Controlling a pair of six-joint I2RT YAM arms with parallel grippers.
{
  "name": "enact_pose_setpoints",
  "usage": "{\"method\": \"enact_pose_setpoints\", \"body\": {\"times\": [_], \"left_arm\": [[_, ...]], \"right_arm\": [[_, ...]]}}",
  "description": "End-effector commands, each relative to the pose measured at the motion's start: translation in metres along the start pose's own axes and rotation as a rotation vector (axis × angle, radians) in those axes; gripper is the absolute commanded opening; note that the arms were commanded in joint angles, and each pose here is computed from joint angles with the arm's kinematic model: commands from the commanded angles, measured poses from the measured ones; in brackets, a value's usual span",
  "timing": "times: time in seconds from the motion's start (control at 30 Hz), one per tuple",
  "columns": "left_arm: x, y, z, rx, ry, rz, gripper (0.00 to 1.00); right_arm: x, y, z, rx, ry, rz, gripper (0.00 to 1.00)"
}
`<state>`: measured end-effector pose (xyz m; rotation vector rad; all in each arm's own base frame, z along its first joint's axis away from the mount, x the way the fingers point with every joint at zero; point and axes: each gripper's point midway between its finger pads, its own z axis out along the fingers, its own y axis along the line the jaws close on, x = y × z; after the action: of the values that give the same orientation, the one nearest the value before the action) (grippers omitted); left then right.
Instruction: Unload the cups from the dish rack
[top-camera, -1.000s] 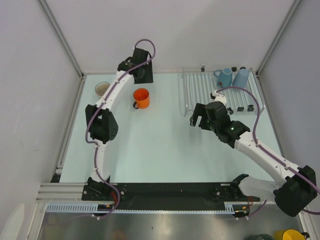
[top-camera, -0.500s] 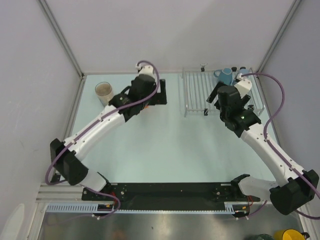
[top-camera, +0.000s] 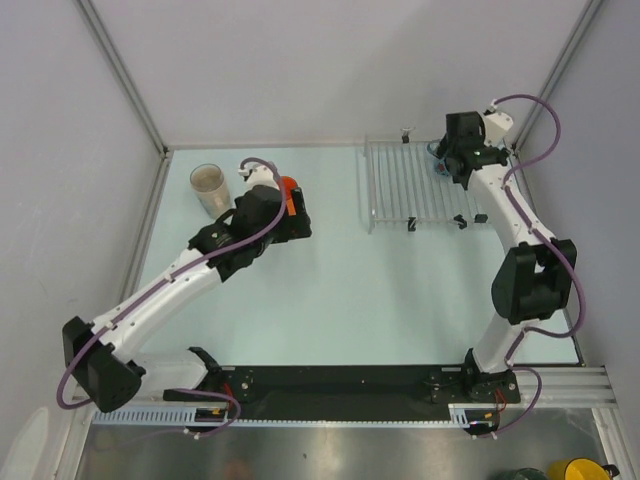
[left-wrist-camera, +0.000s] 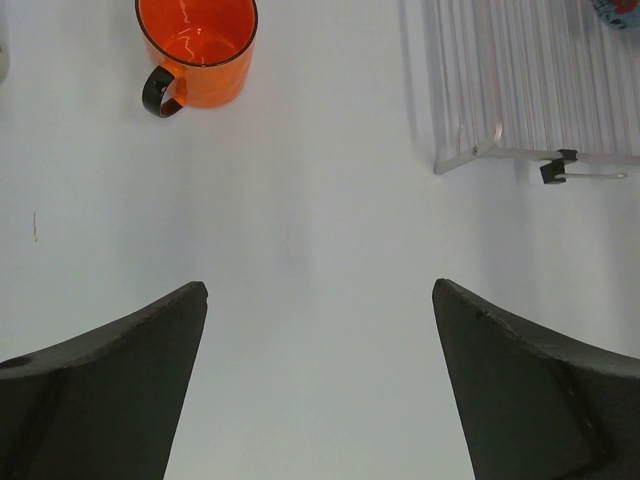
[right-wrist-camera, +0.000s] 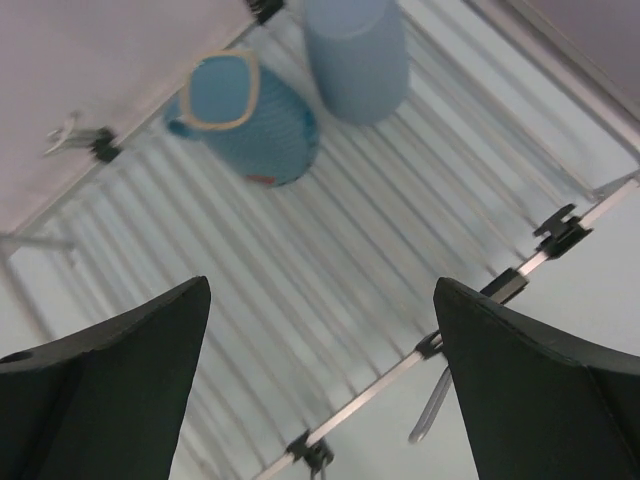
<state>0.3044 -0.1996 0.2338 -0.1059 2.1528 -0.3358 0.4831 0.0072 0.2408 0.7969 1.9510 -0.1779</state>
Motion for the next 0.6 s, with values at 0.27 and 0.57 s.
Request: {"method": "enact_pose_setpoints", "body": {"times": [0.27, 0.57], "left_arm": [[0.017, 0.018, -0.017, -0.032, 0.017, -0.009, 1.0], [0.027, 0.019, -0.004, -0.062, 0.051, 0.018, 1.0]], "right_arm": [[-0.048, -0.003, 0.069, 0.109, -0.076, 0.008, 1.0], [-0.051, -0.007, 0.108, 0.118, -0.082, 0.111, 1.0]]}}
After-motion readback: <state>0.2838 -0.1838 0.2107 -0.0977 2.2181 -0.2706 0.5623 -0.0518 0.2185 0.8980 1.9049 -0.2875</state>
